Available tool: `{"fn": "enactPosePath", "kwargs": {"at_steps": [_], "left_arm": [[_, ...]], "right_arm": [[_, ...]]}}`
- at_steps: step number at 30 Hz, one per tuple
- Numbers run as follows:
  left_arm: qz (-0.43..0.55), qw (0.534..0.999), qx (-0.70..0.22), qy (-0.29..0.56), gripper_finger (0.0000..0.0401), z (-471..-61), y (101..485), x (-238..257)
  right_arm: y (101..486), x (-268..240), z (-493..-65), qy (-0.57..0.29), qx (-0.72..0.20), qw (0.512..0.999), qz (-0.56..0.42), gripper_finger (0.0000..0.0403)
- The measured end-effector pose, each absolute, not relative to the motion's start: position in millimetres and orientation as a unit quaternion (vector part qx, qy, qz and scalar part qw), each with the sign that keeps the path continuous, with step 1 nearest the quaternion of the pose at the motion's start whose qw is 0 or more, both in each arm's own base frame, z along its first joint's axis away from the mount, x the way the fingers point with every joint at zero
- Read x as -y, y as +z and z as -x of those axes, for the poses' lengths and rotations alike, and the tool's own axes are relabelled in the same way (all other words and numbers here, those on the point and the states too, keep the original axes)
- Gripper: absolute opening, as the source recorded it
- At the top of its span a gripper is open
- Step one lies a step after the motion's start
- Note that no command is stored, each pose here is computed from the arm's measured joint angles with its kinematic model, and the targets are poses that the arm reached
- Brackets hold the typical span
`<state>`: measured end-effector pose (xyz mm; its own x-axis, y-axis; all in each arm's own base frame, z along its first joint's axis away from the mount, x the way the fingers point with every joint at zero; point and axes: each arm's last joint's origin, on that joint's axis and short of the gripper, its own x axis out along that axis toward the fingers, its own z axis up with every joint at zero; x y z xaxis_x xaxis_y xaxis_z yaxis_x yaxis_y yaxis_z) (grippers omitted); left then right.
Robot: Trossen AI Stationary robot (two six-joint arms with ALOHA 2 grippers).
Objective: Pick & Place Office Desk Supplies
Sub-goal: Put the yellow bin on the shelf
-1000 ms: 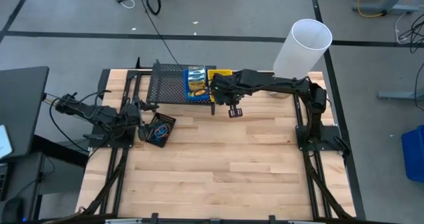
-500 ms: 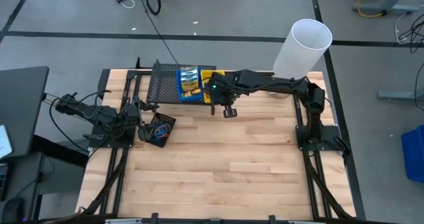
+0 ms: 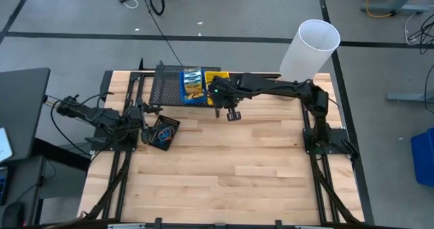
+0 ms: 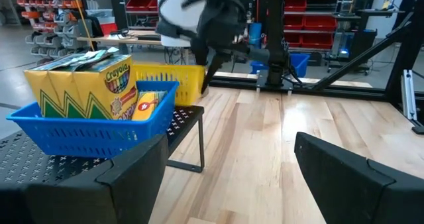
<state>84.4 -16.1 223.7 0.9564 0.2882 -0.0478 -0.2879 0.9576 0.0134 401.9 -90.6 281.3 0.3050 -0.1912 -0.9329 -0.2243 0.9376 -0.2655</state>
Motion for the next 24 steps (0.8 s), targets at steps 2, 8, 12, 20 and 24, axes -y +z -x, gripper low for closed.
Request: {"fn": "enactPosePath", "kwargs": {"at_steps": [2,8,12,20,24], "left_arm": [[-0.003,0.989,-0.025,0.146,0.0335,-84.4,223.7,16.0],[-0.003,0.989,-0.025,0.146,0.0335,-84.4,223.7,16.1],[-0.003,0.989,-0.025,0.144,0.0335,-84.4,223.7,16.1],[-0.002,0.989,-0.025,0.144,0.0335,-84.4,223.7,16.2],[-0.002,0.989,-0.025,0.144,0.0335,-84.4,223.6,16.1]], "right_arm": [[288.8,90.6,-403.5,0.006,-0.579,0.796,0.178,0.0000],[300.2,90.9,-404.6,0.003,-0.572,0.800,0.180,0.0000],[298.6,90.7,-401.6,-0.002,-0.588,0.790,0.176,0.0000],[293.6,90.5,-395.5,-0.018,-0.627,0.761,0.167,0.0000],[283.5,89.1,-394.0,-0.015,-0.659,0.734,0.161,0.0000]]}}
